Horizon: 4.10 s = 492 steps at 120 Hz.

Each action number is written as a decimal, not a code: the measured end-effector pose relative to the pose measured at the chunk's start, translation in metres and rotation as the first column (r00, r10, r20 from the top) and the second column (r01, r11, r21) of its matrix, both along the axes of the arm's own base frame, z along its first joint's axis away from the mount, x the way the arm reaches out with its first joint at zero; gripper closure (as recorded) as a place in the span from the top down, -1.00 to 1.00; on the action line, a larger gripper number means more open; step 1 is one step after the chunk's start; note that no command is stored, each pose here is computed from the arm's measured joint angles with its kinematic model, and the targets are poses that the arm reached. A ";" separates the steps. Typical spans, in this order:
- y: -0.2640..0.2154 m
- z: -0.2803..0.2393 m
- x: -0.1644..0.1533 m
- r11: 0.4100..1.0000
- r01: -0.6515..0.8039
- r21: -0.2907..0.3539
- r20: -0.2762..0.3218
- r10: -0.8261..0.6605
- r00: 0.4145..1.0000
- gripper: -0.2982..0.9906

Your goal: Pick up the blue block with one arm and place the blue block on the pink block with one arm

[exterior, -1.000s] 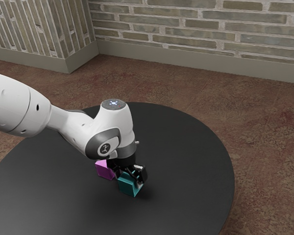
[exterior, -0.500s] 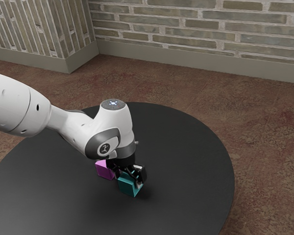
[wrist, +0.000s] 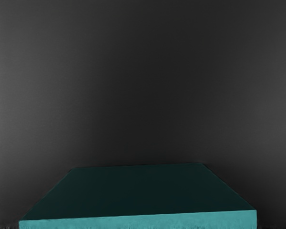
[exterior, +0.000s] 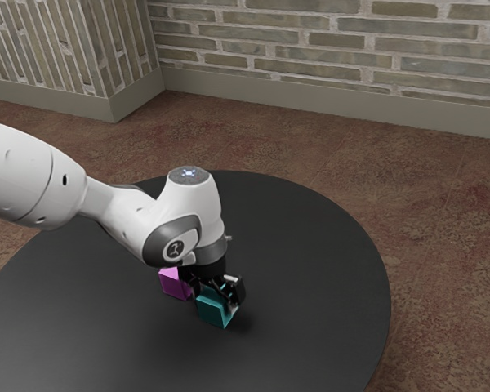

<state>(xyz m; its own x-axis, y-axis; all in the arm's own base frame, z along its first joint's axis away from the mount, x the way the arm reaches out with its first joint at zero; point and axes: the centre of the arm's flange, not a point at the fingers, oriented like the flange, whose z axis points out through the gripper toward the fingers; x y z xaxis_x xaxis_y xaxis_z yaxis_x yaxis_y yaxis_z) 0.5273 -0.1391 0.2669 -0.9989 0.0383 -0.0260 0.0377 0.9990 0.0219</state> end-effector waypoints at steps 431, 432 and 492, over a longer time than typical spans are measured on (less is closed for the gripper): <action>0.102 0.073 0.010 0.988 -0.149 0.046 0.042 0.147 0.988 0.01; 0.102 0.073 0.010 0.988 -0.149 0.046 0.042 0.147 0.988 0.01; 0.105 0.072 0.011 0.987 -0.154 0.046 0.046 0.152 0.987 0.00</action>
<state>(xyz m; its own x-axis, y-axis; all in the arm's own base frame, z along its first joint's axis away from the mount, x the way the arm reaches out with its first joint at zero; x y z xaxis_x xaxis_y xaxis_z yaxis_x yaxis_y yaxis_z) 0.5383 -0.0343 0.3388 -0.9912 -0.1123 -0.0698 -0.1172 0.9907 0.0697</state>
